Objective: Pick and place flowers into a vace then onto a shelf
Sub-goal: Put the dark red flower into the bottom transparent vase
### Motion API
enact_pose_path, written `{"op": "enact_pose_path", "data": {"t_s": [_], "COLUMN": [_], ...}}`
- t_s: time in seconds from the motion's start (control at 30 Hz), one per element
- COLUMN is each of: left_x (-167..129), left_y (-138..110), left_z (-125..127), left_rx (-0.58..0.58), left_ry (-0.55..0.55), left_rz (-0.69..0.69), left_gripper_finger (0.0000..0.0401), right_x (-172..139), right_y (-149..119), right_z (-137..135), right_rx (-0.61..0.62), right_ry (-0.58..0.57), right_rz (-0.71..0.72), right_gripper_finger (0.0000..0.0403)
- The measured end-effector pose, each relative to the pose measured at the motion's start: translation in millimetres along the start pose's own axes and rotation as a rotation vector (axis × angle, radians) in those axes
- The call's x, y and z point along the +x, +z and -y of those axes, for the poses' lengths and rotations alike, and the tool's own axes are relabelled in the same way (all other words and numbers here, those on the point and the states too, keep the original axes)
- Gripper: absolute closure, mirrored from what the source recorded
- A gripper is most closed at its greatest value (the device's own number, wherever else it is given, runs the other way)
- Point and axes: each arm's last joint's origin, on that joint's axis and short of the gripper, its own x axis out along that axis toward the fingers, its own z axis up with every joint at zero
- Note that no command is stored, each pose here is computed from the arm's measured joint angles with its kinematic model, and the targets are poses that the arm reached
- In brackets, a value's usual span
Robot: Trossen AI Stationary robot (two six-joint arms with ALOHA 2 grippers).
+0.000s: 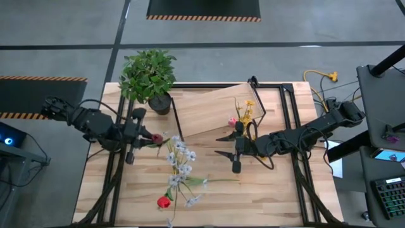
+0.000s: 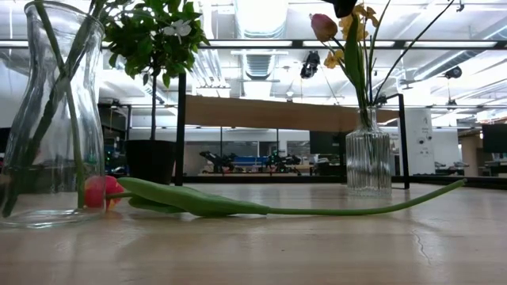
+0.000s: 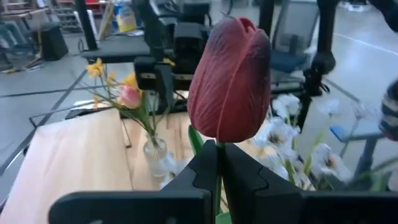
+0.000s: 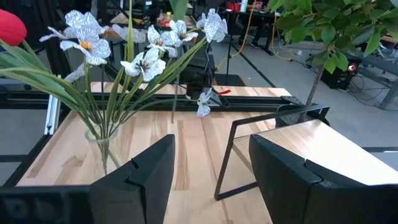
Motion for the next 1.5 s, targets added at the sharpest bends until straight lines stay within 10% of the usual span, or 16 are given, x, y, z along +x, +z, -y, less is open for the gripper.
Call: {"op": "enact_pose_path", "data": {"t_s": [0.67, 1.5], "left_x": [-13, 29], "left_y": [27, 10], "left_z": [1, 41], "left_rx": [-0.193, 0.000], "left_ry": [-0.128, -0.223], "left_rz": [0.271, 0.319], "left_gripper_finger": [0.0401, 0.0401], "right_x": [-2, -3], "right_y": [7, 7], "right_z": [1, 1], "right_rx": [0.047, 0.049], "right_ry": [0.002, 0.002], "right_rz": [0.048, 0.045], "right_gripper_finger": [0.0204, 0.0204]}}
